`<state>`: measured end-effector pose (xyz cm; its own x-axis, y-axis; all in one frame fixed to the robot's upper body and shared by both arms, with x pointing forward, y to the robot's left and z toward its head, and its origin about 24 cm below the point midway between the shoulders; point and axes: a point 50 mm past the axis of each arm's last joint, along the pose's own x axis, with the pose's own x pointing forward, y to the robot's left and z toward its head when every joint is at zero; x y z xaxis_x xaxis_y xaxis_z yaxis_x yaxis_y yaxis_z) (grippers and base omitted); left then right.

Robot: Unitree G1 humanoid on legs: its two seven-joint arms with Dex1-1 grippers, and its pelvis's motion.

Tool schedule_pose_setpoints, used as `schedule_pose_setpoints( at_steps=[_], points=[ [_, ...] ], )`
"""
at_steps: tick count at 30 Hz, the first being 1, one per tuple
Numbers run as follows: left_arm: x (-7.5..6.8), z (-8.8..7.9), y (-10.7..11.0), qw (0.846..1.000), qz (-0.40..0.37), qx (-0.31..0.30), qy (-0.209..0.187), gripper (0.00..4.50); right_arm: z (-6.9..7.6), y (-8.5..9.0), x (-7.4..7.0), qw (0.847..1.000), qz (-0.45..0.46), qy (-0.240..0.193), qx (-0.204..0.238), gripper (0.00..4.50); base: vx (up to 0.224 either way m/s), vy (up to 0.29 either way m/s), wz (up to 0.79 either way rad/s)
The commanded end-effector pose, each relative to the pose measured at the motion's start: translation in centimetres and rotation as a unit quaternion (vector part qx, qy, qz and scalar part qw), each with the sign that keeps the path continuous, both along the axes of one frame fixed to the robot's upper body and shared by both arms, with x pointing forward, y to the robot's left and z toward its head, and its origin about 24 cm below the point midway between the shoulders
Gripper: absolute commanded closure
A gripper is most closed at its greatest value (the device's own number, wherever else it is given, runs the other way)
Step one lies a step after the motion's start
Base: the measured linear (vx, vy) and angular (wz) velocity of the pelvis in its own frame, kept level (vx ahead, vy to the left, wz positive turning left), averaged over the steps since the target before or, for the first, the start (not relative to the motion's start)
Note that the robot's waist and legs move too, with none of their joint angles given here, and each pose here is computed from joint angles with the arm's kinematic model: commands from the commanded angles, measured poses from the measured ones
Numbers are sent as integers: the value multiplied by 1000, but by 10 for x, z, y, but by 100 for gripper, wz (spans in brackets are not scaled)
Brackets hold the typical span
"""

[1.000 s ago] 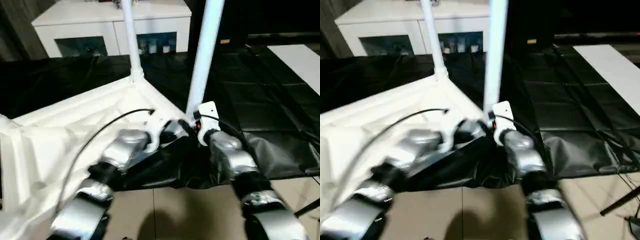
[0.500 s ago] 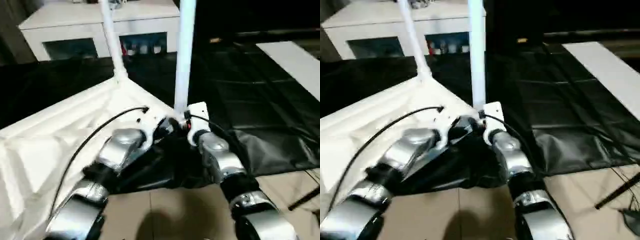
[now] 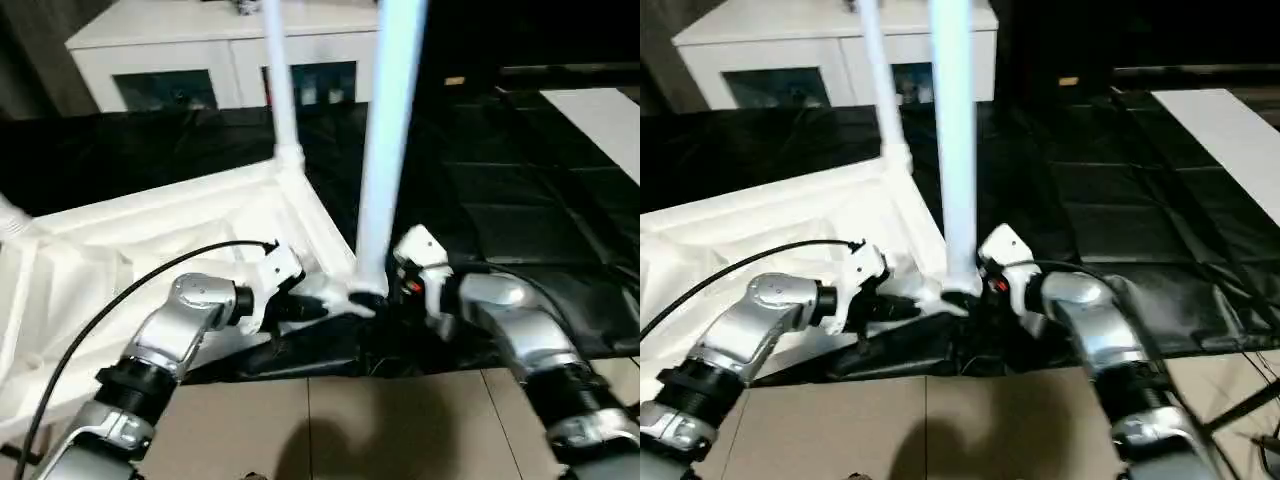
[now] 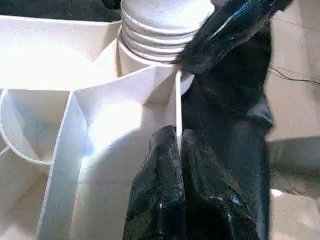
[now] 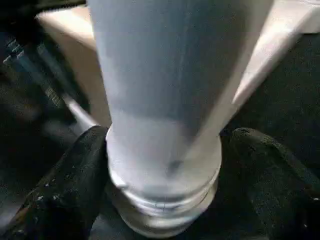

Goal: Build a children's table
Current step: Rotate leg to tighten

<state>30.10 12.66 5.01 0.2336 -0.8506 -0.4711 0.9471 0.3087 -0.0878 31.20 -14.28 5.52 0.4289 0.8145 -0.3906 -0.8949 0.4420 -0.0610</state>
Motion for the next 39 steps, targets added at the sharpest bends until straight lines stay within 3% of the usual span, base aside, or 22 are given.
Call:
schedule_pose_setpoints(
  at_steps=[1, 3, 14, 18, 25, 28, 30, 33, 36, 39],
  points=[
    [3, 20, -3, 999, -32, -28, -25, 450, 5, 0, -2, 1000, 24, -4, 1, 53, 0, 0, 0],
    [3, 21, -3, 999, -33, -29, -25, 450, 6, 0, -2, 1000, 30, 2, 5, 53, 0, 0, 0],
    [3, 19, -5, 999, -40, -28, -14, 450, 6, 4, 7, 999, 32, 8, 13, 152, 0, 0, 0],
    [0, 16, -7, 999, -45, -24, -14, 450, 1, 7, 5, 999, 39, 13, 13, 176, 0, 0, 0],
    [2, 11, -7, 999, -31, -12, -12, 450, -5, 8, 6, 1000, 1, 15, 26, 180, 0, 0, 0],
    [9, 8, -12, 1000, 12, -7, -24, 450, -11, 11, 12, 997, -71, 8, 38, 181, 0, 0, 0],
    [22, 2, -20, 995, 91, 3, -39, 450, -18, 17, 23, 978, -200, 1, 55, 181, 0, 0, 0],
    [28, -1, -24, 991, 126, 12, -47, 450, -22, 19, 26, 965, -257, -4, 49, 181, 0, 0, 0],
    [44, -4, -35, 971, 232, 23, -55, 450, -30, 30, 33, 929, -367, -3, 57, 181, 0, 0, 0],
    [51, -7, -40, 956, 286, 26, -54, 450, -34, 41, 36, 907, -418, -1, 59, 181, 0, 0, 0]
  ],
)
